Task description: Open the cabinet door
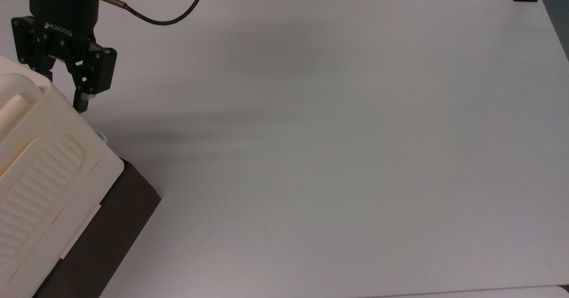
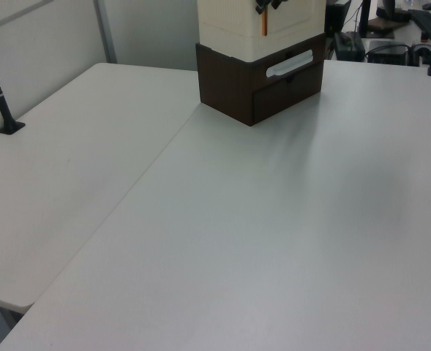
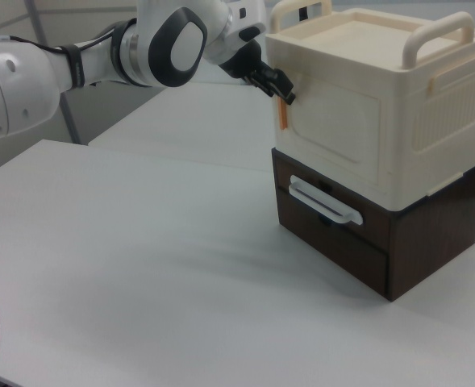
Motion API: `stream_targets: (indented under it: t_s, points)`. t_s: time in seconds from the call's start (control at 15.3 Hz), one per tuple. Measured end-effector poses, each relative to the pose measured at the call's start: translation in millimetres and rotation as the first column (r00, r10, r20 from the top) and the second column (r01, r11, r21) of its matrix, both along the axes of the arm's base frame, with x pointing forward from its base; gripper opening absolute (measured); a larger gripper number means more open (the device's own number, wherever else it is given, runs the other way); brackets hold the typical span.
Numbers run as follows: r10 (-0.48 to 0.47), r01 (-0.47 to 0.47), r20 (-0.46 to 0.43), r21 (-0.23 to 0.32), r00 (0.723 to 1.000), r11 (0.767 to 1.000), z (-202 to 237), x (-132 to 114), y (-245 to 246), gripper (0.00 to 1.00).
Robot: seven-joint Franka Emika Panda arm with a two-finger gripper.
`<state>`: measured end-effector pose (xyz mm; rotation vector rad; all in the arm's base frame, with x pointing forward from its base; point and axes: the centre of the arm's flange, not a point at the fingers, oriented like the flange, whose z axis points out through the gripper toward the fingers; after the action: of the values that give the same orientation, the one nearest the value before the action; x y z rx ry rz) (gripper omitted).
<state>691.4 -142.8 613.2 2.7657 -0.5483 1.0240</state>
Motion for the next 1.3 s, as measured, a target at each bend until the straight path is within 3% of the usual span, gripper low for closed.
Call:
stream_targets:
  t_s: [0.2, 0.26, 0.46, 0.78, 0.98, 1.17, 1.3]
  points:
    - [0.006, -0.006, -0.008, -0.01, 1.0, 1.0, -0.2, -0.6, 0.9, 0.32]
    - [0.012, -0.013, -0.013, -0.015, 1.0, 1.0, -0.6, -0.9, 0.9, 0.32]
    - [0.022, -0.022, -0.024, -0.014, 0.999, 1.0, 0.3, -1.2, 5.9, 0.17]
    - [0.038, -0.039, -0.068, -0.019, 0.997, 0.999, 2.6, -3.7, 8.0, 0.17]
    - [0.067, -0.07, -0.161, -0.012, 0.985, 0.997, 5.1, -11.8, 15.0, 0.18]
    - [0.125, -0.126, -0.35, 0.021, 0.928, 0.992, -6.1, -28.8, 25.4, 0.25]
    - [0.166, -0.152, -0.421, 0.067, 0.892, 0.986, -12.1, -34.6, 50.2, 0.44]
